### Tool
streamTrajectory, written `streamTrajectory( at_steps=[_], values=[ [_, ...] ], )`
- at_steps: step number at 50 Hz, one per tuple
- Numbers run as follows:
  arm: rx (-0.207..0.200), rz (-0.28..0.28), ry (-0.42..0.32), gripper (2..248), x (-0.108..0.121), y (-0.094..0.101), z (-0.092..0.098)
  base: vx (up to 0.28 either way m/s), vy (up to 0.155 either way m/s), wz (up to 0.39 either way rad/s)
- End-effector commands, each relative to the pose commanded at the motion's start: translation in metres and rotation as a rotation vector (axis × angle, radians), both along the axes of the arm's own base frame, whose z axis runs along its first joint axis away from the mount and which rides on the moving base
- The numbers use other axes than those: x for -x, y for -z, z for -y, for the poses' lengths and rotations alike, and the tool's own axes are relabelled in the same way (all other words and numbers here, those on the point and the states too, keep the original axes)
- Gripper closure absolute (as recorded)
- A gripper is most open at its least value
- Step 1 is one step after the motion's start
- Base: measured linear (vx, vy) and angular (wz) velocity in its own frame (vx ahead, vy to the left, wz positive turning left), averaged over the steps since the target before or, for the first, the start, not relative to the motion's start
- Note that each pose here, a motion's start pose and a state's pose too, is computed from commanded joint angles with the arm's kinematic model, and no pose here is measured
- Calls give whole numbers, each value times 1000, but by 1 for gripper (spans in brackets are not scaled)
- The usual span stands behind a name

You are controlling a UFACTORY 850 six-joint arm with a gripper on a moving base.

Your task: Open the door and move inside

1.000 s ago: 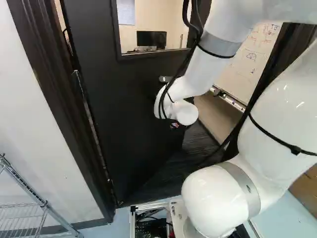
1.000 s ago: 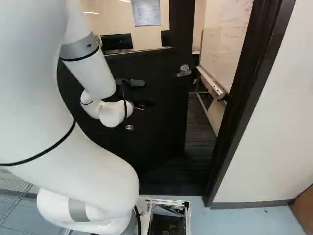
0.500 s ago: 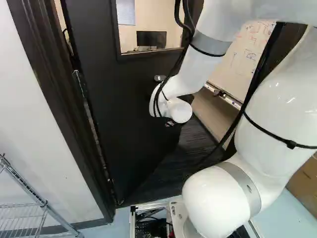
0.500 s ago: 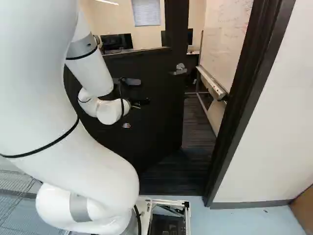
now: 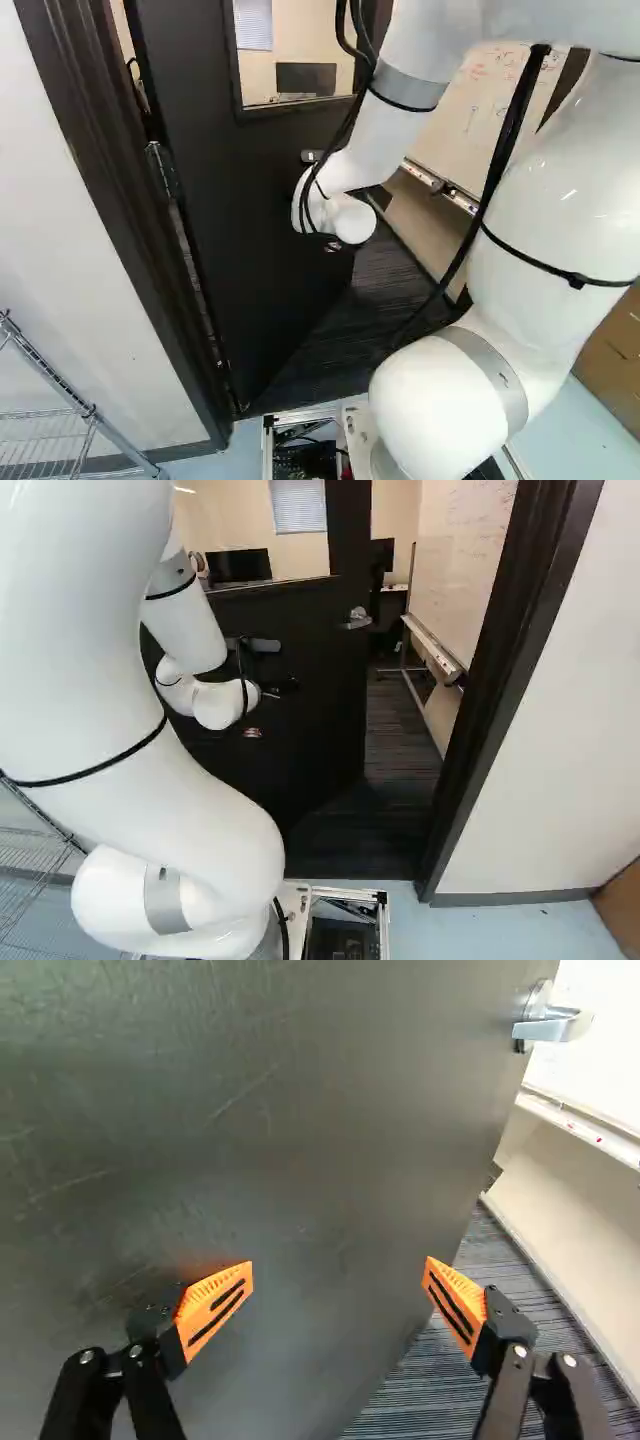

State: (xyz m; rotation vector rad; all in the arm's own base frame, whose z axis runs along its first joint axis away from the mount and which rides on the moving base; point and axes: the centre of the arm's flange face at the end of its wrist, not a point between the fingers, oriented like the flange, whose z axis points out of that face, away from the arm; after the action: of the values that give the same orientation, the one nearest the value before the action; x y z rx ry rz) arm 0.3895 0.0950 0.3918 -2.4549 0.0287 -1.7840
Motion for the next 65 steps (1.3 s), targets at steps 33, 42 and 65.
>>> streamTrajectory(
  at_steps=[33, 42, 65],
  values=[
    [-1, 5, -64, 3, -23, 0, -36, 0, 0, 0],
    [-2, 7, -80, 3, -30, 1, -45, 0, 0, 0],
    [1, 28, -136, 3, -46, 0, -73, 0, 0, 0]
  ],
)
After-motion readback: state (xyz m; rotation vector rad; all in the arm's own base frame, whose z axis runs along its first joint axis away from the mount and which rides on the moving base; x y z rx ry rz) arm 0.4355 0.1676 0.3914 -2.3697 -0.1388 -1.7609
